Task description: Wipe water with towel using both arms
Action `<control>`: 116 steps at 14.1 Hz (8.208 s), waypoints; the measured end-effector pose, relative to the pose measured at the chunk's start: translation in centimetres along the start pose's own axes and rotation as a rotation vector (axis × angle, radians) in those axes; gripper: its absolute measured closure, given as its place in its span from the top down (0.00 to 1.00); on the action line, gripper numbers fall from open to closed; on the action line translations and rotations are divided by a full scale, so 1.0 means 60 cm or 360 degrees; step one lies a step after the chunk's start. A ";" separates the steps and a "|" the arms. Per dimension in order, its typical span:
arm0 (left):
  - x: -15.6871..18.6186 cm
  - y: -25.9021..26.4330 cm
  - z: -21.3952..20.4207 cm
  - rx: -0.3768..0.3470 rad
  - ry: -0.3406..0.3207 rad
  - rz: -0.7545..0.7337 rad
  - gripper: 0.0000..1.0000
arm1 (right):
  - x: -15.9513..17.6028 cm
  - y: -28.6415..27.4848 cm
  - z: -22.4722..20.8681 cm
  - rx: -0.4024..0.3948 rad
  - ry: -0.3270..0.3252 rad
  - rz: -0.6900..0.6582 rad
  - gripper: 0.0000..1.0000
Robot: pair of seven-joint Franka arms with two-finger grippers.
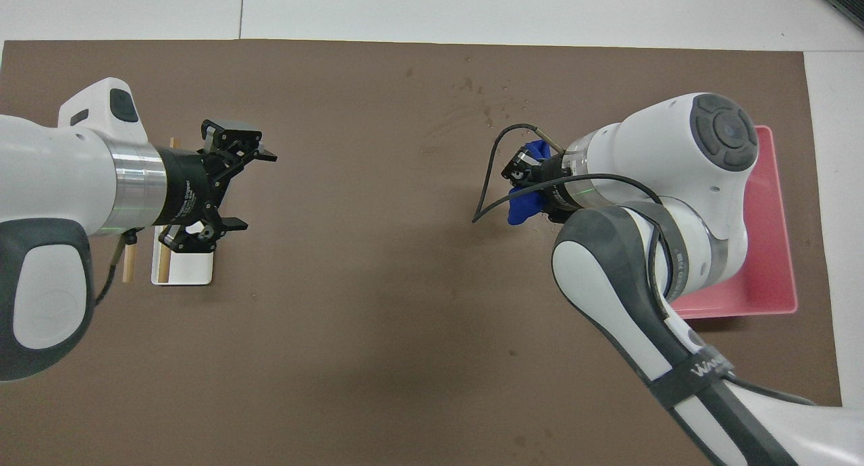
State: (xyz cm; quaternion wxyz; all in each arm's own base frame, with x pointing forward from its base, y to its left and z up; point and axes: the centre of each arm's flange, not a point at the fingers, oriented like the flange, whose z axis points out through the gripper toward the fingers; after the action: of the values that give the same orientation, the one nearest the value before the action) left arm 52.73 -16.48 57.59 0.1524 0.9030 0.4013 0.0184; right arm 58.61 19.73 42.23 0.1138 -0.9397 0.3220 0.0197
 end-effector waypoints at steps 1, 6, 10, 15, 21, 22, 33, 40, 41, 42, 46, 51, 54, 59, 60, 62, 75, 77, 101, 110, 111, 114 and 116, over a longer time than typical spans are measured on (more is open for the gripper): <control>0.011 -0.008 -0.011 0.0077 0.0040 0.0188 1.00 | 0.007 0.023 0.024 -0.0075 0.0022 -0.0029 0.20; 0.104 -0.074 -0.090 0.0453 0.0057 0.1055 1.00 | 0.036 0.114 0.106 -0.0273 0.0139 -0.0124 0.20; 0.130 -0.081 -0.085 0.0627 -0.0108 0.1367 1.00 | 0.060 0.191 0.158 -0.0285 0.0174 -0.0182 0.20; 0.157 -0.065 -0.053 0.0645 -0.0213 0.1391 1.00 | 0.058 0.205 0.171 -0.0296 0.0158 -0.0189 0.20; 0.168 -0.077 -0.068 0.0601 -0.0209 0.1342 1.00 | 0.066 0.197 0.185 -0.0225 0.0189 -0.0188 0.20; 0.179 -0.086 -0.075 0.0563 -0.0218 0.1312 1.00 | 0.069 0.194 0.190 -0.0207 0.0195 -0.0189 0.20; 0.171 -0.093 -0.111 0.0513 -0.0199 0.1331 1.00 | 0.061 0.055 0.248 0.0069 0.0170 -0.0198 0.15; 0.149 -0.098 -0.131 0.0516 -0.0195 0.1346 1.00 | 0.078 -0.057 0.254 0.0246 0.0193 -0.0232 0.15; 0.150 -0.099 -0.130 0.0516 -0.0196 0.1345 1.00 | 0.088 -0.068 0.248 0.0271 0.0205 -0.0228 0.15; 0.150 -0.099 -0.130 0.0516 -0.0196 0.1345 1.00 | 0.094 -0.076 0.242 0.0291 0.0216 -0.0226 0.15; 0.150 -0.099 -0.130 0.0516 -0.0196 0.1345 1.00 | 0.086 -0.096 0.194 0.0302 0.0231 -0.0254 0.15; 0.150 -0.099 -0.130 0.0516 -0.0196 0.1345 1.00 | 0.038 -0.030 -0.013 0.0011 0.0163 -0.0250 0.15; 0.150 -0.099 -0.130 0.0516 -0.0196 0.1345 1.00 | 0.034 0.061 -0.110 -0.0137 0.0165 -0.0187 0.15; 0.150 -0.099 -0.130 0.0516 -0.0196 0.1345 1.00 | 0.075 0.237 -0.133 -0.0360 0.0009 -0.0336 0.15; 0.150 -0.099 -0.130 0.0516 -0.0196 0.1345 1.00 | 0.090 0.273 -0.124 -0.0380 -0.0027 -0.0362 0.15; 0.150 -0.099 -0.130 0.0516 -0.0196 0.1345 1.00 | 0.109 0.331 -0.097 -0.0412 -0.0106 -0.0383 0.15; 0.150 -0.099 -0.130 0.0516 -0.0196 0.1345 1.00 | 0.113 0.389 -0.022 -0.0465 -0.0265 -0.0359 0.73; 0.150 -0.099 -0.130 0.0516 -0.0196 0.1345 1.00 | 0.114 0.368 -0.067 -0.0457 -0.0233 -0.0382 0.95; 0.150 -0.099 -0.130 0.0516 -0.0196 0.1345 1.00 | 0.077 0.208 -0.441 -0.0395 0.0070 -0.0781 1.00; 0.150 -0.099 -0.130 0.0516 -0.0196 0.1344 1.00 | 0.079 0.218 -0.437 -0.0410 0.0034 -0.0762 1.00; 0.150 -0.099 -0.130 0.0516 -0.0196 0.1345 1.00 | 0.079 0.218 -0.433 -0.0413 0.0028 -0.0764 1.00; 0.150 -0.099 -0.130 0.0516 -0.0196 0.1344 1.00 | 0.081 0.215 -0.420 -0.0411 0.0033 -0.0773 1.00; 0.150 -0.099 -0.130 0.0516 -0.0196 0.1345 1.00 | 0.081 0.215 -0.416 -0.0411 0.0034 -0.0775 1.00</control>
State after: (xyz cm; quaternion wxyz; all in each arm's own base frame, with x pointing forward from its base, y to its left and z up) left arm 53.33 -4.13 62.51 0.0118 0.9991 -0.0143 -0.0379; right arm 53.68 1.31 63.41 -0.0089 -0.9963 0.0826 0.0228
